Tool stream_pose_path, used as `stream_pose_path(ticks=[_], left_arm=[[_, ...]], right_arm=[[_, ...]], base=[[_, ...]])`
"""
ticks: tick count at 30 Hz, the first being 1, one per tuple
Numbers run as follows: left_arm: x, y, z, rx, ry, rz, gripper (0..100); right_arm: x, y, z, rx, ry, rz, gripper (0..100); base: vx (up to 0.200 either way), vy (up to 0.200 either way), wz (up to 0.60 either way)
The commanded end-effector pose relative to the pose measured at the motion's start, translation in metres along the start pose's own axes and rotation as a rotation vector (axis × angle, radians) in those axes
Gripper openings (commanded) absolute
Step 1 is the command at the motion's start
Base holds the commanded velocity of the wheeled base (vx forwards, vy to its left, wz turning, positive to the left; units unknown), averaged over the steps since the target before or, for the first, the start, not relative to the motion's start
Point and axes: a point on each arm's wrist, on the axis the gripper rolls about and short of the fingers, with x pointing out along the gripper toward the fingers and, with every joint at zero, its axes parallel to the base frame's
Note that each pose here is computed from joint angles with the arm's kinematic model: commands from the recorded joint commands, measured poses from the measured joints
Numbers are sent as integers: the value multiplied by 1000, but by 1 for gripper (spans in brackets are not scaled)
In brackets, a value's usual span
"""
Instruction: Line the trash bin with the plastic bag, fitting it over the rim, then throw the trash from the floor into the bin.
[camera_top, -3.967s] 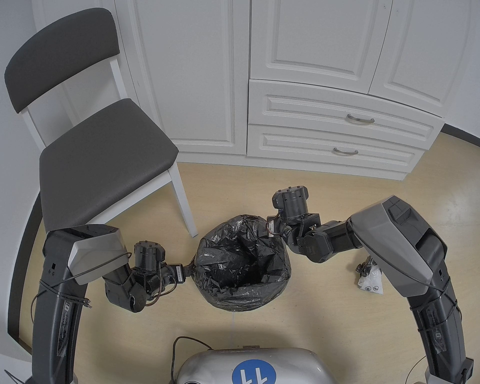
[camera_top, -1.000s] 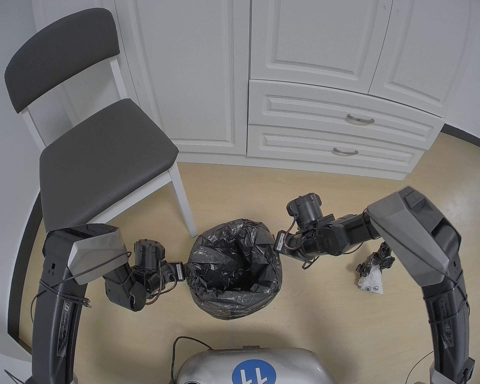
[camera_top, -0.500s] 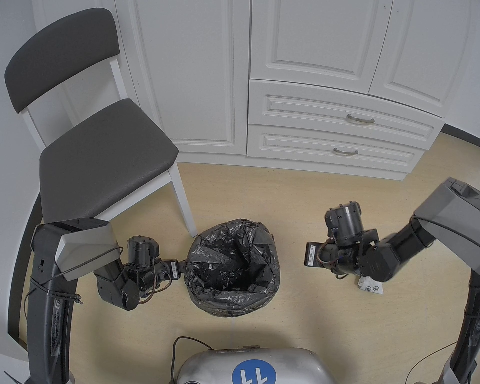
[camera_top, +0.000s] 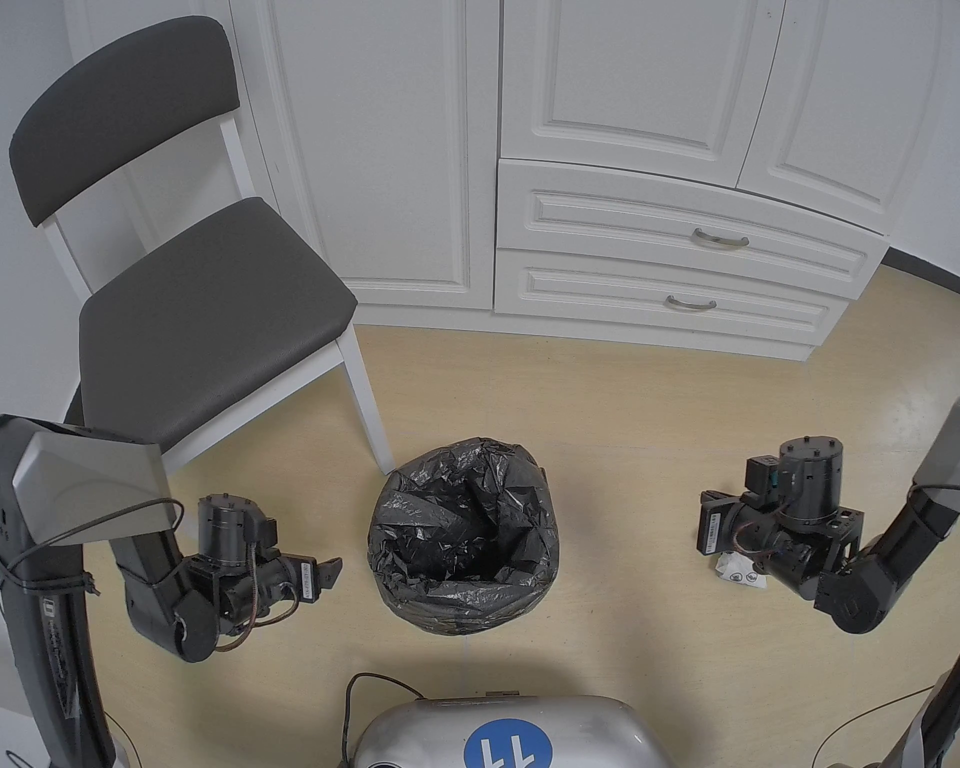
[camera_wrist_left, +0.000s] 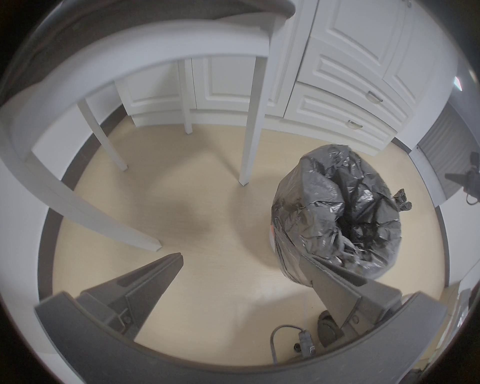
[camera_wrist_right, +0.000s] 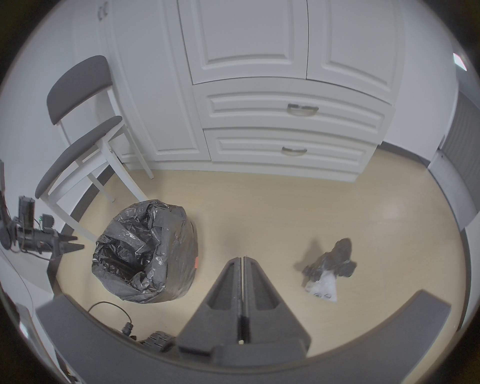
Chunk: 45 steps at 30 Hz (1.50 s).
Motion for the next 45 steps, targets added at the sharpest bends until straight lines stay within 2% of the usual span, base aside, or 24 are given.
stream_pose_path(ticks=[1,3,4,8,10,11,14,16,20,23,27,29,30,31,34,41,45], left_arm=[[-63,6,9,47,-87,15,100],[-80,8,10,54,-127,14,100],[-87,8,9,58,-139,10,100],[-113,8,6,64,-178,-1,100],[-114,8,6,65,-178,-2,100],[-129,6,2,69,-191,-13,100],[-148,5,-2,74,-207,-25,100],[-157,4,2,62,-242,-33,100],[-175,4,10,59,-318,-40,100],[-187,4,15,57,-368,-41,100],[-197,7,14,56,-367,-23,100],[-204,9,11,55,-357,-13,100],[-204,9,11,55,-357,-13,100],[-211,9,10,54,-357,-11,100],[-222,9,10,55,-371,-17,100],[-251,6,31,59,-393,-33,100],[-277,5,48,55,-347,-43,100]], right_arm=[[-36,-21,15,-51,-86,-45,0],[-45,-25,16,-90,-92,-54,0],[-49,-28,18,-108,-99,-65,100],[-63,-32,27,-130,-155,-78,100],[-63,-32,27,-129,-157,-78,100],[-83,-37,33,-165,-203,-103,100],[-109,-46,30,-276,-229,-130,100],[-120,-50,29,-311,-251,-135,100],[-144,-52,37,-310,-321,-132,100],[-157,-53,41,-307,-336,-131,100],[-164,-55,53,-304,-303,-152,100],[-162,-56,68,-240,-232,-196,100],[-162,-56,68,-240,-232,-196,100],[-163,-54,78,-129,-198,-178,100],[-169,-50,90,-40,-145,-146,100],[-181,-47,99,18,-49,-86,100],[-164,-47,98,39,22,-111,100]], base=[[0,0,0],[0,0,0],[0,0,0],[0,0,0],[0,0,0],[0,0,0],[0,0,0],[0,0,0],[0,0,0],[0,0,0],[0,0,0],[0,0,0],[0,0,0],[0,0,0],[0,0,0],[0,0,0],[0,0,0]])
